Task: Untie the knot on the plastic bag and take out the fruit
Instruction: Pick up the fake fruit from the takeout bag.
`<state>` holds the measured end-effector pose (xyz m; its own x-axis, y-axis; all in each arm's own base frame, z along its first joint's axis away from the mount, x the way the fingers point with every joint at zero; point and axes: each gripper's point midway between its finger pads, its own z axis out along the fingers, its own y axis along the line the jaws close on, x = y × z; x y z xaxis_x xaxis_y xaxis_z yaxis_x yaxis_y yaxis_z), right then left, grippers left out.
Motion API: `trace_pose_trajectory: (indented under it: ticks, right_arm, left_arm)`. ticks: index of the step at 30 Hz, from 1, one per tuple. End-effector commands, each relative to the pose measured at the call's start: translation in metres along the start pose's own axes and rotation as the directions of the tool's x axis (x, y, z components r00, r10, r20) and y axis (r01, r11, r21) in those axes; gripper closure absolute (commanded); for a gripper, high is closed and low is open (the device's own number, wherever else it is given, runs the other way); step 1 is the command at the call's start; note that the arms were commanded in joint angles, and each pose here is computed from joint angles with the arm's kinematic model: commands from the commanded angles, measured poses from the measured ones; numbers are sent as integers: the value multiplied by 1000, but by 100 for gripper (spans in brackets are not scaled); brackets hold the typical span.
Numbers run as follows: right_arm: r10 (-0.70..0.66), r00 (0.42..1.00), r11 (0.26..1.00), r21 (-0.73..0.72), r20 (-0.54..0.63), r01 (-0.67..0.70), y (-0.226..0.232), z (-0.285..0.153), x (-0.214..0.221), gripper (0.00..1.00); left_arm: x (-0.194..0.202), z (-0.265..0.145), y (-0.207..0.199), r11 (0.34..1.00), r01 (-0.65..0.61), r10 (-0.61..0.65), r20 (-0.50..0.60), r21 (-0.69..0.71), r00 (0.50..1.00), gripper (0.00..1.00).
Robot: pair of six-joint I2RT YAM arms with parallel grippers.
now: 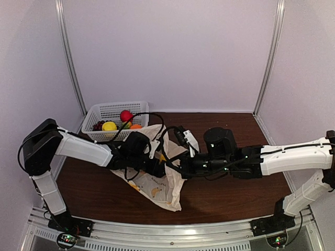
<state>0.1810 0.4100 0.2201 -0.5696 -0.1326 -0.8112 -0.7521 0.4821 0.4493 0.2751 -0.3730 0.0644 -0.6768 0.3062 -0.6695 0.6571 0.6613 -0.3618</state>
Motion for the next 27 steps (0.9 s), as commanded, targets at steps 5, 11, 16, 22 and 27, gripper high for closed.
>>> trace_pose_trajectory:
  ticks: [5,11,16,22,27]
  right_arm:
    - [2,1000,1000,-9,2,-2,2,2,2,100]
    - [1,1000,1000,-6,6,-1,2,1,1,100]
    - [3,1000,1000,5,12,-3,0,0,1,100]
    - [14,999,999,45,38,-16,-7,-4,-5,100]
    - [28,993,991,124,114,-42,-17,-20,-22,100]
  left_arm:
    - [3,5,3,1000,-10,9,-10,-20,1000,22]
    - [-7,-6,0,1000,-6,6,32,-17,999,33]
    - [-16,-15,-3,1000,-11,12,63,-19,998,39]
    - [-23,-30,-6,999,-34,36,100,-22,994,39]
    - [-28,-67,-19,991,-135,134,148,-4,980,39]
